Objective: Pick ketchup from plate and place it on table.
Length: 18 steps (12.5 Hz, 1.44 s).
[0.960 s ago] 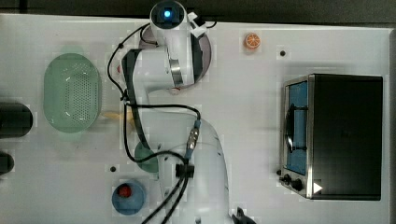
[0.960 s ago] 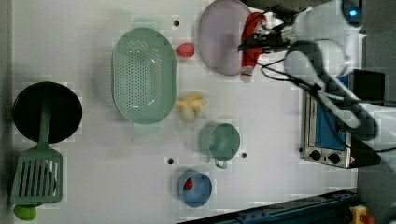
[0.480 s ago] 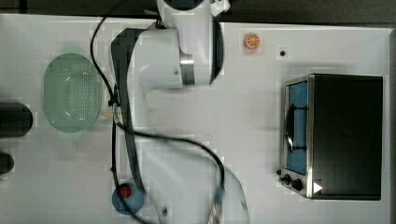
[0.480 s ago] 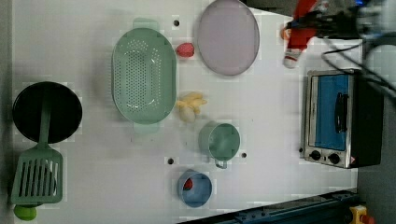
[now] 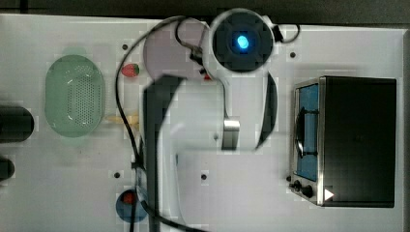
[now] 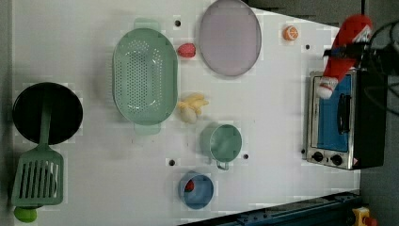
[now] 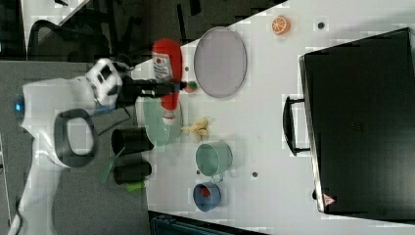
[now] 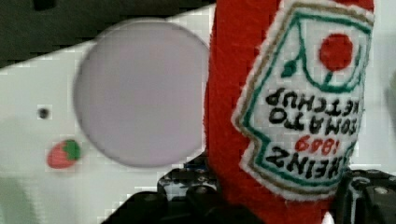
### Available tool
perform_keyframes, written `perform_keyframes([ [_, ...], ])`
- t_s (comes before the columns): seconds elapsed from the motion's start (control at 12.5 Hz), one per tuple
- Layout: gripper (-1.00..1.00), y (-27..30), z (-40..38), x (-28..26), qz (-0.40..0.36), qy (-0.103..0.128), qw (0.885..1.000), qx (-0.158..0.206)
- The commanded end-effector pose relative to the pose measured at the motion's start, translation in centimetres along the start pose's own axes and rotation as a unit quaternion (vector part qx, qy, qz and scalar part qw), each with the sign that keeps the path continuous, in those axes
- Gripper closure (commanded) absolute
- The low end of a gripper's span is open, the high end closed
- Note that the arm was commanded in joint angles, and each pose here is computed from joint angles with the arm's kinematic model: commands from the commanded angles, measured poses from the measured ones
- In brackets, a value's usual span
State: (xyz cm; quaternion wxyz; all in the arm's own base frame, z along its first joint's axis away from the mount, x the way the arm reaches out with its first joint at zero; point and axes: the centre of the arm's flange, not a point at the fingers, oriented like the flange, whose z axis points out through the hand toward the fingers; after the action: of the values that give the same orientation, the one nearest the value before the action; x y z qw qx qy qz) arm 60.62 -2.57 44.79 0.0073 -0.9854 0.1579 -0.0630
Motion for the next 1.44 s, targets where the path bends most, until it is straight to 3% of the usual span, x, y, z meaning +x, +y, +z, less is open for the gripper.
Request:
perform_keyframes([
  [0.08,-0.19,2.0,5.7,-4.7,-0.001,-0.055,0.998,-0.015],
  [0.72,-0.19,4.6,18.1,-12.6,0.004,-0.100,0.995,-0.023],
  [0.8,-0.27,4.7,19.4,-12.9,0.004,-0.105,0.994,-0.024],
  [0.96,-0.71,4.8,21.7,-13.3,0.005,-0.113,0.993,-0.023],
  [1.04,-0.93,4.8,22.2,-13.2,0.005,-0.109,0.994,-0.021],
  [1.12,-1.00,4.7,21.9,-12.9,0.006,-0.101,0.995,-0.019],
  [1.44,-1.00,3.9,14.3,-9.8,0.034,-0.052,0.998,-0.013],
])
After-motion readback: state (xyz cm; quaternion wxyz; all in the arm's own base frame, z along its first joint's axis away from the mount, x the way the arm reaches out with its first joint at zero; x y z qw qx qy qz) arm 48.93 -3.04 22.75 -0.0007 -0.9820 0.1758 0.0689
